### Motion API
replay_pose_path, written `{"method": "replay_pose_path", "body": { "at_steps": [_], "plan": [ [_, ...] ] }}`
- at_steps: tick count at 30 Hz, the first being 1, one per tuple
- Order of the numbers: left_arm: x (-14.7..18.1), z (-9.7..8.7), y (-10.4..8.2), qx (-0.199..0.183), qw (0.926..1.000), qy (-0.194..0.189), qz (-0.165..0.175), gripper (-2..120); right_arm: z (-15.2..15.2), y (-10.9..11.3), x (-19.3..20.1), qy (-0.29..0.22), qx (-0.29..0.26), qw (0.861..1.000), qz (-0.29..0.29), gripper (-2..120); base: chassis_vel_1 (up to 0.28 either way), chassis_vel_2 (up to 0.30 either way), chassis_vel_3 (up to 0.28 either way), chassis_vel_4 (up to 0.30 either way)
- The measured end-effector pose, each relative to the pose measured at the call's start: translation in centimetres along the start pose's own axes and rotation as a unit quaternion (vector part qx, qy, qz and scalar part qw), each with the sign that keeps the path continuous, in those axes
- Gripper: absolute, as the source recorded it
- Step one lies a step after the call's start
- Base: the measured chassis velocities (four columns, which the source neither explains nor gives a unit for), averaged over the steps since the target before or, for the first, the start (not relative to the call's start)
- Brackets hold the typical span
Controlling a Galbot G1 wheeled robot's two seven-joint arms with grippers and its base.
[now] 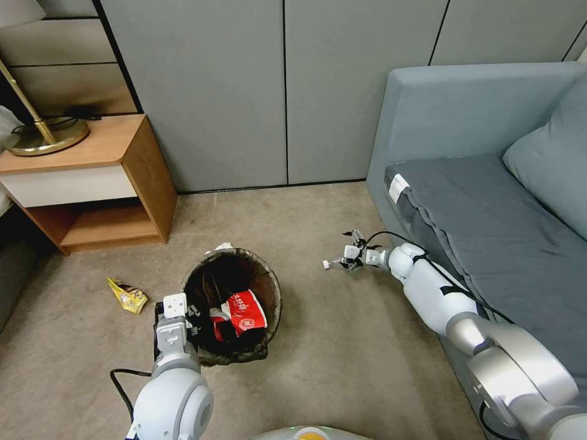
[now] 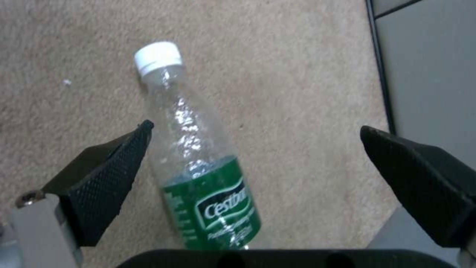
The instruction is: Pick up the trash bin, then pick up the garbage from the floor and place it into the trash bin.
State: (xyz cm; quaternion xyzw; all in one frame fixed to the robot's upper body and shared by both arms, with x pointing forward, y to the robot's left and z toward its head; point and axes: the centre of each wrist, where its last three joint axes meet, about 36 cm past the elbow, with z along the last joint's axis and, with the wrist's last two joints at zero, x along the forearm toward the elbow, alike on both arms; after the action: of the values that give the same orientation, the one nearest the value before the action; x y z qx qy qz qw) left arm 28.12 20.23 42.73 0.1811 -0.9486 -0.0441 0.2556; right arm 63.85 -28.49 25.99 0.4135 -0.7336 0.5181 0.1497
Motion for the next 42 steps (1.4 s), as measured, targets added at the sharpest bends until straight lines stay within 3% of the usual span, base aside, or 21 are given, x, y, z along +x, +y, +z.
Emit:
{"method": "replay_pose_path", "body": {
  "at_steps": [11,26,42],
  "plan": [
    [-0.1,0.0,0.0,0.0,1.0,0.001,0.0,0,1.1,0.5,0.0,0.027,-0.035,0.999,0.009,100,0.0,0.0,0.0,0.0],
    [0.7,0.2,0.5,-0.002,1.0,0.002,-0.003,0,0.3,0.2,-0.5,0.037,-0.075,0.996,0.019,100,0.0,0.0,0.0,0.0],
    [0.3,-0.1,0.3,0.0,1.0,-0.001,-0.003,0,-1.1,0.7,-1.4,0.028,-0.071,0.997,0.006,100,0.0,0.0,0.0,0.0]
  ]
}}
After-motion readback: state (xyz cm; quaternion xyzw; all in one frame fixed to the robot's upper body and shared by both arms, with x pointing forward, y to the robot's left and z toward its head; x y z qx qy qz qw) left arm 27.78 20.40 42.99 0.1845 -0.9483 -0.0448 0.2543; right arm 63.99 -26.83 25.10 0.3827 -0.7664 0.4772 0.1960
